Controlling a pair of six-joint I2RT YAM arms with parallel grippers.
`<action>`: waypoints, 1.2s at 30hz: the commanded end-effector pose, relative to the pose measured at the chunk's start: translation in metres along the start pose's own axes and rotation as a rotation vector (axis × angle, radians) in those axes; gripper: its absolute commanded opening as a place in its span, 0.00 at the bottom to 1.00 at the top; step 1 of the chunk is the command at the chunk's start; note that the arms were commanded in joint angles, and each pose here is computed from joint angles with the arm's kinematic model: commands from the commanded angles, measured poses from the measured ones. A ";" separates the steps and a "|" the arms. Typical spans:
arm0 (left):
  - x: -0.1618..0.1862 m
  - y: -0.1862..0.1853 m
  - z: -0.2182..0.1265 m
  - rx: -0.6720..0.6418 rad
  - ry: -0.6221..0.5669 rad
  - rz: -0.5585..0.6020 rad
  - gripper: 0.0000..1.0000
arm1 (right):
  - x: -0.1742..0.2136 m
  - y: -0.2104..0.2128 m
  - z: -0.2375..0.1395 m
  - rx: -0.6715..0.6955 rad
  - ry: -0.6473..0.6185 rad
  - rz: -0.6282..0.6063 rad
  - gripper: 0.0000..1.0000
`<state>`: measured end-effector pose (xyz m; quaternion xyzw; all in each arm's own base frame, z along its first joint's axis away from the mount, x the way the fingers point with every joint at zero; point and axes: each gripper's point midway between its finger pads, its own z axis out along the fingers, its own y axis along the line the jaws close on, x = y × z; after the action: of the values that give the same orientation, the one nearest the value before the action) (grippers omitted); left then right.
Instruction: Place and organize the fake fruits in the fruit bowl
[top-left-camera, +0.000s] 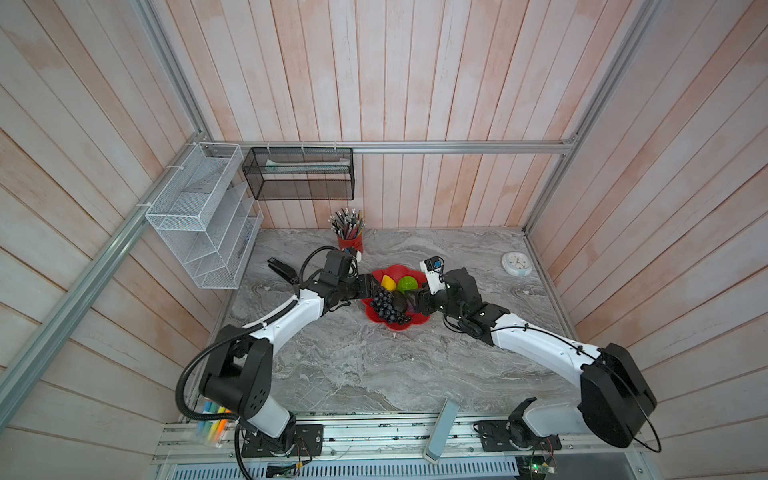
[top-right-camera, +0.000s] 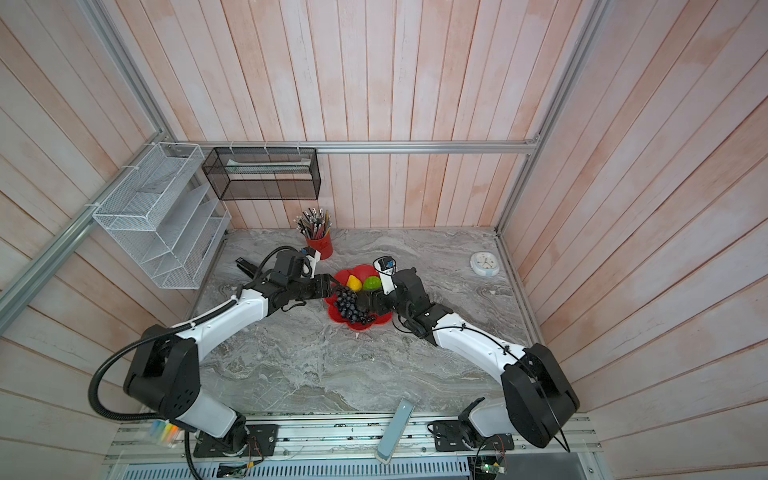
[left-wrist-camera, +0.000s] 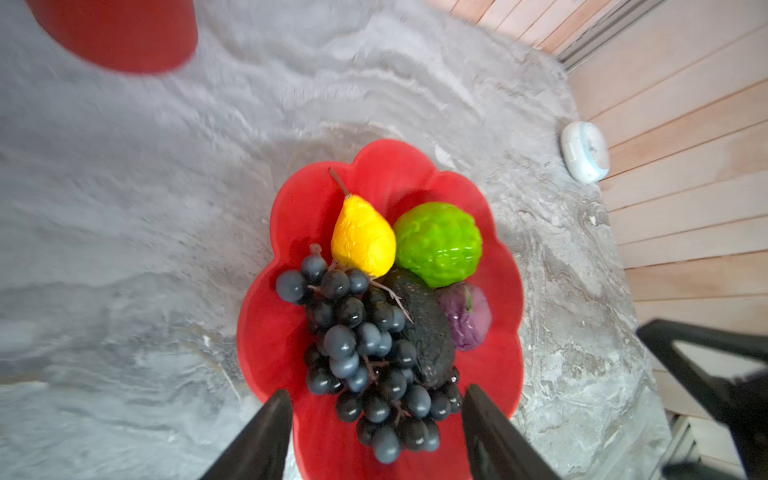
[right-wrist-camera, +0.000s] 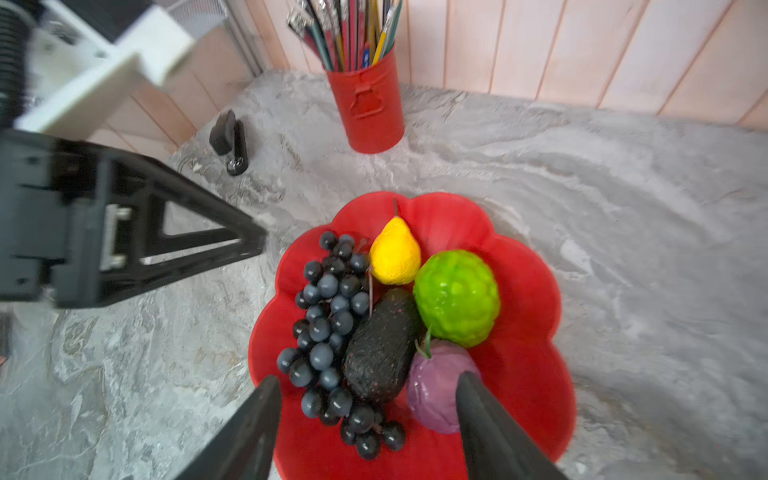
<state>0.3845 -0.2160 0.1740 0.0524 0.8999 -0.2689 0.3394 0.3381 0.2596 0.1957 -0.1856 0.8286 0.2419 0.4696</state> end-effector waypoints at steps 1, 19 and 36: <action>-0.004 0.021 -0.032 -0.141 -0.058 0.062 0.83 | -0.012 -0.043 -0.021 0.156 -0.040 0.002 0.77; 0.009 0.165 -0.120 -0.642 -0.590 0.239 1.00 | -0.009 -0.198 -0.156 0.641 -0.493 -0.036 0.98; 0.004 0.222 -0.091 -0.575 -0.706 0.197 1.00 | 0.063 -0.254 -0.113 0.642 -0.453 -0.011 0.98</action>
<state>0.3849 0.0209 0.1079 -0.0487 0.7913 0.0639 0.6061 0.3514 -0.0284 0.1127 0.0518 0.7685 -0.0253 0.6373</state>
